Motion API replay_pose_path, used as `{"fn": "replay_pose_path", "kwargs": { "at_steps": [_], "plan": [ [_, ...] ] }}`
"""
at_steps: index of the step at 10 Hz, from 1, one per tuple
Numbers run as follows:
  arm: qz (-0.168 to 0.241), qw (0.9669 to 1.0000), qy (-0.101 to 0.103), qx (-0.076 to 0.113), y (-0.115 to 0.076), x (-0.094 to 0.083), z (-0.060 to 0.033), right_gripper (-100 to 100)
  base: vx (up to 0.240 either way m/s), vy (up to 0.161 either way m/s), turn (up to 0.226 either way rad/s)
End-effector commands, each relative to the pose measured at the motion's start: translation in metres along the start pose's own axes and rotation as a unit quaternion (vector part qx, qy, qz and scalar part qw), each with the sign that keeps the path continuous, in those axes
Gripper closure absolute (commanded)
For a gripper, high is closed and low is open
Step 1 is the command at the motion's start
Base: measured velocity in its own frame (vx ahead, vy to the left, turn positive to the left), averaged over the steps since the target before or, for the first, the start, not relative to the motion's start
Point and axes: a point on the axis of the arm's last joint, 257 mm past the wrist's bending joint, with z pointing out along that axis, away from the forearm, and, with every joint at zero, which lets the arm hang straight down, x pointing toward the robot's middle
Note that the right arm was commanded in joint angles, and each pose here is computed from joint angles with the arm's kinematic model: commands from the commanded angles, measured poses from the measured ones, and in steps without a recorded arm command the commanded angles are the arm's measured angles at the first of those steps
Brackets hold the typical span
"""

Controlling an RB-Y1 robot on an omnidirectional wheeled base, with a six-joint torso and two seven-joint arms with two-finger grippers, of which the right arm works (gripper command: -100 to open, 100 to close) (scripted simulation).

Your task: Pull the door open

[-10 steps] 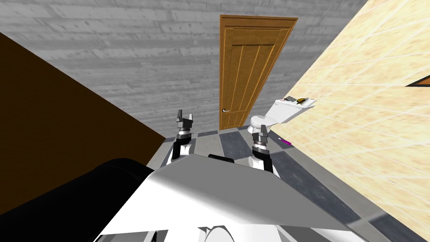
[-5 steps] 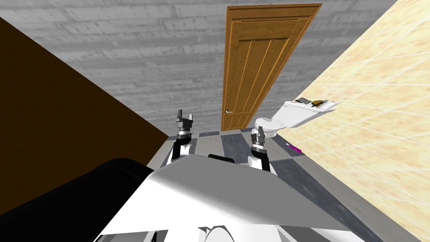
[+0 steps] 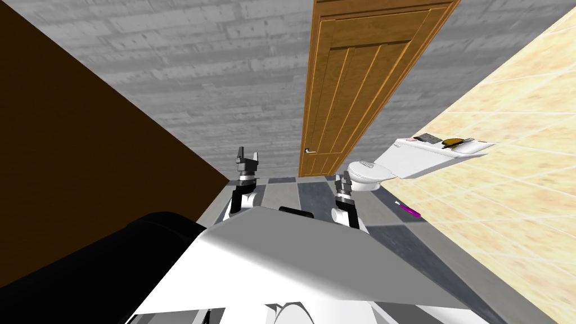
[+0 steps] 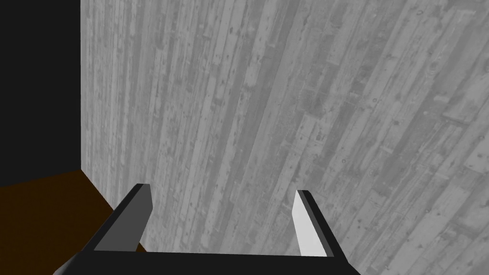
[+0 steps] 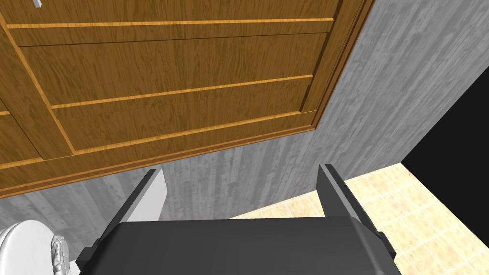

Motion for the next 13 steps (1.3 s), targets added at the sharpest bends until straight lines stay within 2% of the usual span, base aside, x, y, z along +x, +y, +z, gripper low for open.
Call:
{"fn": "replay_pose_path", "kwargs": {
  "at_steps": [1,4,6,13],
  "plan": [
    [0.000,0.9999,-0.001,0.010,-0.014,-0.002,-0.0011,-100,0.100,-0.016,0.155],
    [0.000,0.9997,-0.004,0.025,-0.035,-0.007,-0.0013,-100,0.104,-0.013,0.136],
    [0.000,0.9993,-0.006,0.036,-0.046,-0.010,-0.0038,-100,0.059,-0.015,0.060],
    [-0.001,0.9966,-0.017,0.080,-0.099,-0.025,-0.0113,-100,0.091,-0.028,0.144]
  ]
}}
